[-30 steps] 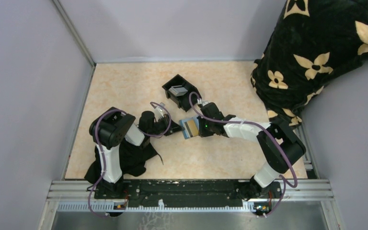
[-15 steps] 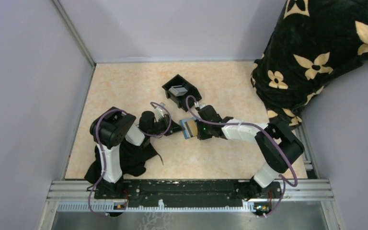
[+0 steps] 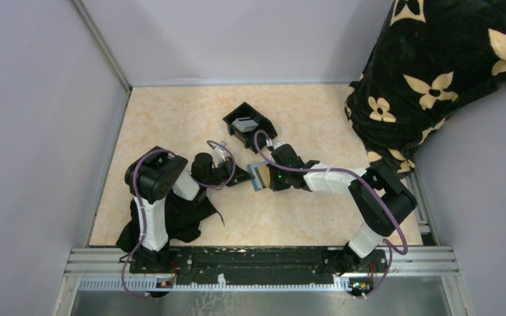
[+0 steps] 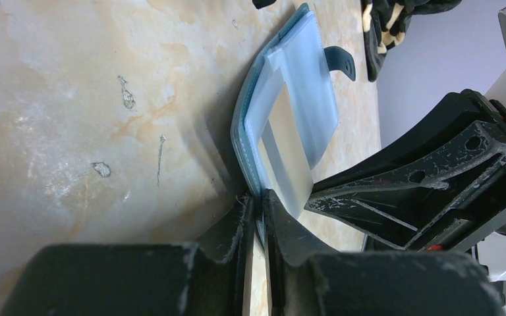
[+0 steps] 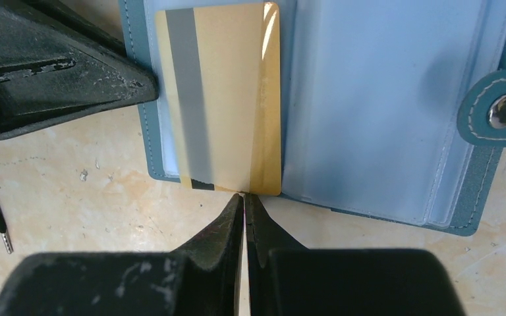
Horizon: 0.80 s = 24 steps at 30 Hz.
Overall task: Put the credit cards into the card holder
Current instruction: Insert the credit card into the card holder.
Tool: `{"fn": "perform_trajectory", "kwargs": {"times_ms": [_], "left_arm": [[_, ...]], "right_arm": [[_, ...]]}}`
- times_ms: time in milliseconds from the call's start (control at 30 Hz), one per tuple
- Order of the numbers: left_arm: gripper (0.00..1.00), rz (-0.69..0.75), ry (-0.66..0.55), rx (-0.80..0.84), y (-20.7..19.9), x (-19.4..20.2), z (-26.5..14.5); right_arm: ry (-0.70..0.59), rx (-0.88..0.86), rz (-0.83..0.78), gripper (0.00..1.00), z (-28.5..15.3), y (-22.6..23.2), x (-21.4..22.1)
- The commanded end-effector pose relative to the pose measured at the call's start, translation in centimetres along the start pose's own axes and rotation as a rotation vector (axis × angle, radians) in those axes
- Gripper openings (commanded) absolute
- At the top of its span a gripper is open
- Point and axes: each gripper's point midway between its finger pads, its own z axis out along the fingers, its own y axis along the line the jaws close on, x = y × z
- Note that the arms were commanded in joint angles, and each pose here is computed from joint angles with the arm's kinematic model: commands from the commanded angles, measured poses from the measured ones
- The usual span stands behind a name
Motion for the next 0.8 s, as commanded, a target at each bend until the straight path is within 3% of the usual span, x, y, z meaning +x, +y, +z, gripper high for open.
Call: {"fn": "perform_trajectory", "kwargs": {"times_ms": [0, 767], "left_arm": [[0.17, -0.018, 0.037, -0.04, 1.42, 1.2, 0.01], [0.22, -0.017, 0.033, -0.021, 1.08, 1.16, -0.04]], "right_arm": [[-0.045, -0.015, -0.028, 0.05, 0.39, 1.04, -1.72], [-0.038, -0.017, -0.038, 0.05, 1.3, 1.46, -1.97]]}}
